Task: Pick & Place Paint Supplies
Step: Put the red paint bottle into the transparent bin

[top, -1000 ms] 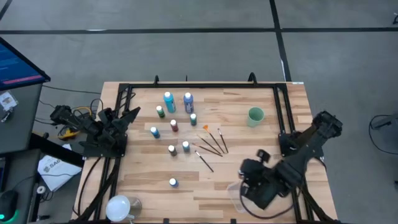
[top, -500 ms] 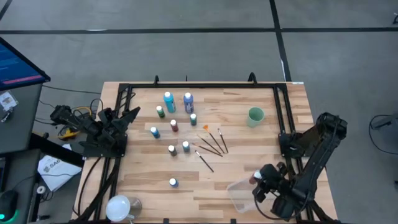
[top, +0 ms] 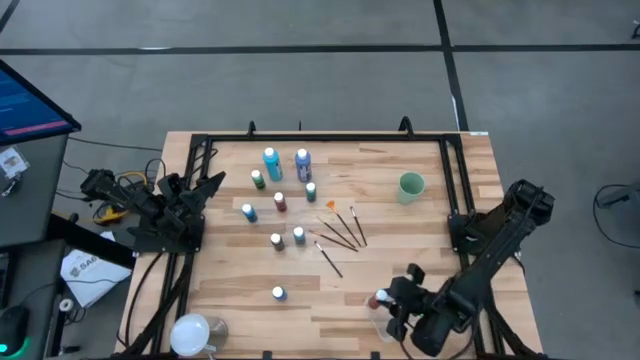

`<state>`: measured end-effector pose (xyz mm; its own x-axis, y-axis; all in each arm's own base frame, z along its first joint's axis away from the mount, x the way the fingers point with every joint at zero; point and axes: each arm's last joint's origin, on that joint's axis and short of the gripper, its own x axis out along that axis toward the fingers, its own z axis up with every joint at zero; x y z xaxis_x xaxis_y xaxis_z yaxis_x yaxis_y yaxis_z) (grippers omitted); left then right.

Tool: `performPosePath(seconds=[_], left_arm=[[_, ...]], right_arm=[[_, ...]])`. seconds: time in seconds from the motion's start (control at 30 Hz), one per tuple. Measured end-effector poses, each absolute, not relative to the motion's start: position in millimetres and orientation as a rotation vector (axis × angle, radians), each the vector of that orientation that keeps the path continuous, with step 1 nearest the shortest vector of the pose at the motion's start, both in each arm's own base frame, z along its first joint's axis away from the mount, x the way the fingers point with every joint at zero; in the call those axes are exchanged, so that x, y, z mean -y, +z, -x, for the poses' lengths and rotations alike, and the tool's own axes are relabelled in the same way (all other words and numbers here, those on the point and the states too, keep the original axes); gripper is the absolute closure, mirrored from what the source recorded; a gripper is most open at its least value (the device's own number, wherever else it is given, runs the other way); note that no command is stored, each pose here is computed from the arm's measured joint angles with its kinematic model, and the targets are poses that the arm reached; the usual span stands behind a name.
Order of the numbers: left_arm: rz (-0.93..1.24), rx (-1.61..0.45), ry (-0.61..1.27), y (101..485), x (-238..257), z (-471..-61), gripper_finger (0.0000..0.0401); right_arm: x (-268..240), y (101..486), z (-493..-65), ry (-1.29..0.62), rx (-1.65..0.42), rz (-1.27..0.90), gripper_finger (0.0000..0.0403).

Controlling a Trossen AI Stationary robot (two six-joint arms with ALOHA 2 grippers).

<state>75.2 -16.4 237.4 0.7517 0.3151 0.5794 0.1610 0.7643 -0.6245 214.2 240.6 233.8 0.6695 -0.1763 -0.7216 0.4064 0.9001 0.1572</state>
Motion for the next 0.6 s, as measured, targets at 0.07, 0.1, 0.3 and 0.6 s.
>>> performPosePath(seconds=[0.07, 0.1, 0.3, 0.6], left_arm=[[0.712, 0.73, 0.092, 237.3, 16.4, -75.2, 0.0269], [0.712, 0.731, 0.092, 237.4, 16.4, -75.2, 0.0269], [0.711, 0.73, 0.092, 237.3, 16.4, -75.3, 0.0269], [0.712, 0.73, 0.092, 237.4, 16.4, -75.2, 0.0269]], right_arm=[[-239.9, 230.3, -215.3, -0.344, -0.787, -0.3, 0.03], [-240.2, 228.5, -215.5, -0.347, -0.791, -0.292, 0.03], [-250.3, 217.3, -213.5, -0.334, -0.804, -0.273, 0.03], [-260.0, 185.0, -220.2, -0.368, -0.843, -0.201, 0.03]])
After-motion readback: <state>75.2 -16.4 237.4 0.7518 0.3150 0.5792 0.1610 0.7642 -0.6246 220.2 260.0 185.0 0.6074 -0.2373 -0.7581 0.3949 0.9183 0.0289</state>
